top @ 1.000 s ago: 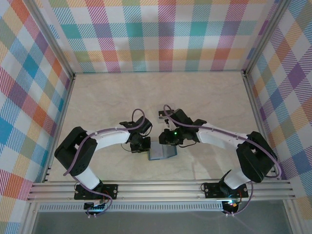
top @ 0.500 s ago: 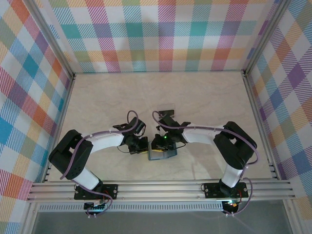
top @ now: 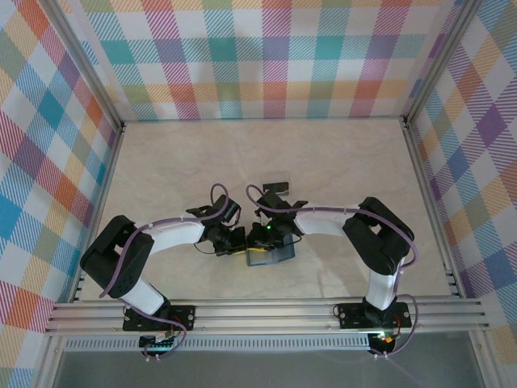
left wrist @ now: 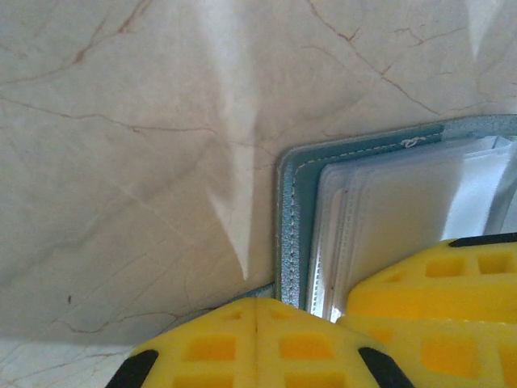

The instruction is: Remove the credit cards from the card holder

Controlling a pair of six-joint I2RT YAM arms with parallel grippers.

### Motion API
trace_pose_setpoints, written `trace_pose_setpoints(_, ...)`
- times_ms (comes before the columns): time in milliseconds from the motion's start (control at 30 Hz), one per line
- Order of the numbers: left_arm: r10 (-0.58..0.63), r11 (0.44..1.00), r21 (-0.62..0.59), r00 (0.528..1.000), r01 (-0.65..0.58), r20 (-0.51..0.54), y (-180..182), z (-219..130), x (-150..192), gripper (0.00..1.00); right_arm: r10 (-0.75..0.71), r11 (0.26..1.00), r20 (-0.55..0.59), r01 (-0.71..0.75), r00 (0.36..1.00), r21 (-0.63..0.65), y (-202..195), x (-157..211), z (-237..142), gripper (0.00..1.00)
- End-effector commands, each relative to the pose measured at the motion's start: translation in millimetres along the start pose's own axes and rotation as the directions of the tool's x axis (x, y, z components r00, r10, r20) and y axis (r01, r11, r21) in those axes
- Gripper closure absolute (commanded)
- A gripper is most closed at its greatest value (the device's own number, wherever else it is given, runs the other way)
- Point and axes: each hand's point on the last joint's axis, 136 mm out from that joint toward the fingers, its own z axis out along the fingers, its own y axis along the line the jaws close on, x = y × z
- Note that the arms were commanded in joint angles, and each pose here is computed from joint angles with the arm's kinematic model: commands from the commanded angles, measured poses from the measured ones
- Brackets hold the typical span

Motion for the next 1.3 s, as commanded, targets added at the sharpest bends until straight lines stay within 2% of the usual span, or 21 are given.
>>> trace_pose_setpoints(0,-0.014,0.999,-0.039,0.999,0.012,-0.052,14,7,12,0.94,0.018,0.993,0.002,-0.019,1.0,0.116,-22,6,-4,0.75)
trace_pose_setpoints(167,-0.014,0.999,-0.047,0.999,0.011,-0.051,14,6,12,0.94,0.001,0.984,0.024,-0.006,1.0,0.178,-28,4,-15,0.72)
trace_pose_setpoints(367,-0.013,0.999,-0.052,0.999,0.01,-0.049,14,4,11,0.94,-0.025,0.965,0.031,0.016,0.999,0.261,-35,3,-27,0.63)
trace_pose_setpoints(533,-0.013,0.999,-0.05,0.999,0.011,-0.046,13,3,11,0.94,-0.07,0.936,0.035,0.053,0.997,0.349,-40,2,-37,0.54)
trace_pose_setpoints(767,-0.01,0.999,-0.052,0.999,0.008,-0.041,13,0,11,0.94,-0.116,0.876,0.027,0.089,0.993,0.474,-51,0,-49,0.47)
trace_pose_setpoints(1267,0.0,0.998,-0.068,1.0,-0.002,-0.026,14,-5,8,0.94,-0.148,0.783,0.022,0.103,0.989,0.614,-75,0,-70,0.45)
